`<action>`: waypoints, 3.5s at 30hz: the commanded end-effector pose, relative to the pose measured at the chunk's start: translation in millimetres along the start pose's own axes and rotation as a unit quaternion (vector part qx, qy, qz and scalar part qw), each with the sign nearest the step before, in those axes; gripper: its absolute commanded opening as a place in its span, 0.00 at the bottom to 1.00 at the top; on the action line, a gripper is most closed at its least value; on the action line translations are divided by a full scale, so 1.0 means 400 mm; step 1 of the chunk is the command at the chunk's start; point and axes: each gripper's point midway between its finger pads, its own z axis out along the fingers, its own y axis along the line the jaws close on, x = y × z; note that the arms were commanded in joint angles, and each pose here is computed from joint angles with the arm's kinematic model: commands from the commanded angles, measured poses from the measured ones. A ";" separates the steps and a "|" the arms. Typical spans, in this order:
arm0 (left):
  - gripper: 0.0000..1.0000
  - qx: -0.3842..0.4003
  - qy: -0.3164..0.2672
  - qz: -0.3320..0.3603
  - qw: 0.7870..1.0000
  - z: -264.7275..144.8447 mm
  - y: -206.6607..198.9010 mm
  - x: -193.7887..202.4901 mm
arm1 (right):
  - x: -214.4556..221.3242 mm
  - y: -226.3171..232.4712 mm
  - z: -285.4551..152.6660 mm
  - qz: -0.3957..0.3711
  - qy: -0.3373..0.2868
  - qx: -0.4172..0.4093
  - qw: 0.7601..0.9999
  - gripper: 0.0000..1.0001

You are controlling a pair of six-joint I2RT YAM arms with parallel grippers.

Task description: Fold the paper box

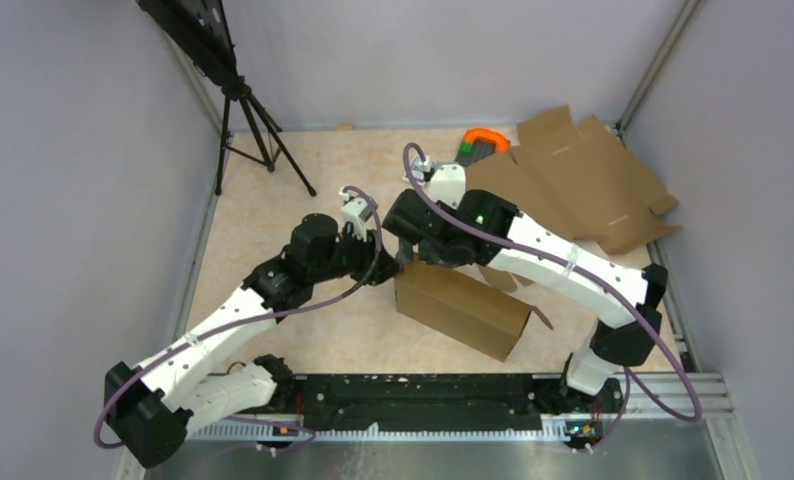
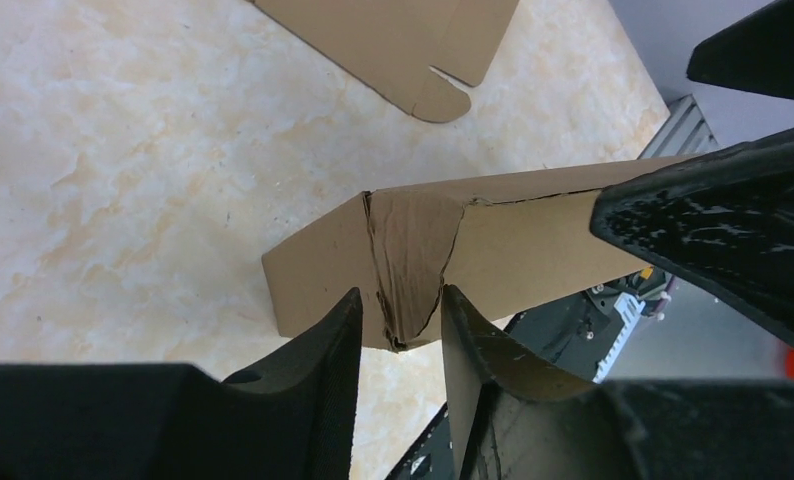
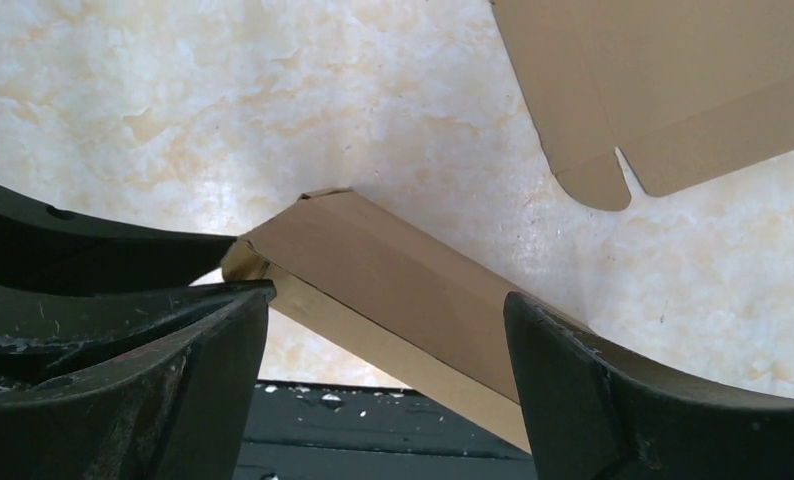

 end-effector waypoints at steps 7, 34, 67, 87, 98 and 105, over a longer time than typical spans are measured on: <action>0.16 -0.034 -0.011 0.023 0.999 0.005 -0.011 -0.043 | -0.004 -0.016 -0.028 0.006 -0.025 -0.038 0.999 0.85; 0.00 -0.024 0.025 0.042 0.999 0.028 -0.016 0.030 | 0.044 0.023 -0.010 -0.145 -0.010 -0.117 0.983 0.88; 0.03 -0.013 0.003 0.066 0.998 0.032 -0.030 0.033 | 0.028 0.095 -0.001 -0.372 -0.155 -0.340 0.850 0.38; 0.35 0.002 -0.009 0.060 0.998 0.017 -0.054 0.017 | 0.068 0.070 0.054 -0.412 -0.180 -0.287 0.846 0.00; 0.08 -0.016 -0.008 0.077 0.997 0.014 -0.057 -0.024 | 0.080 0.056 0.051 -0.409 -0.178 -0.290 0.847 0.00; 0.00 0.010 0.012 0.087 0.996 0.020 -0.075 0.000 | 0.081 0.051 0.056 -0.403 -0.173 -0.284 0.853 0.00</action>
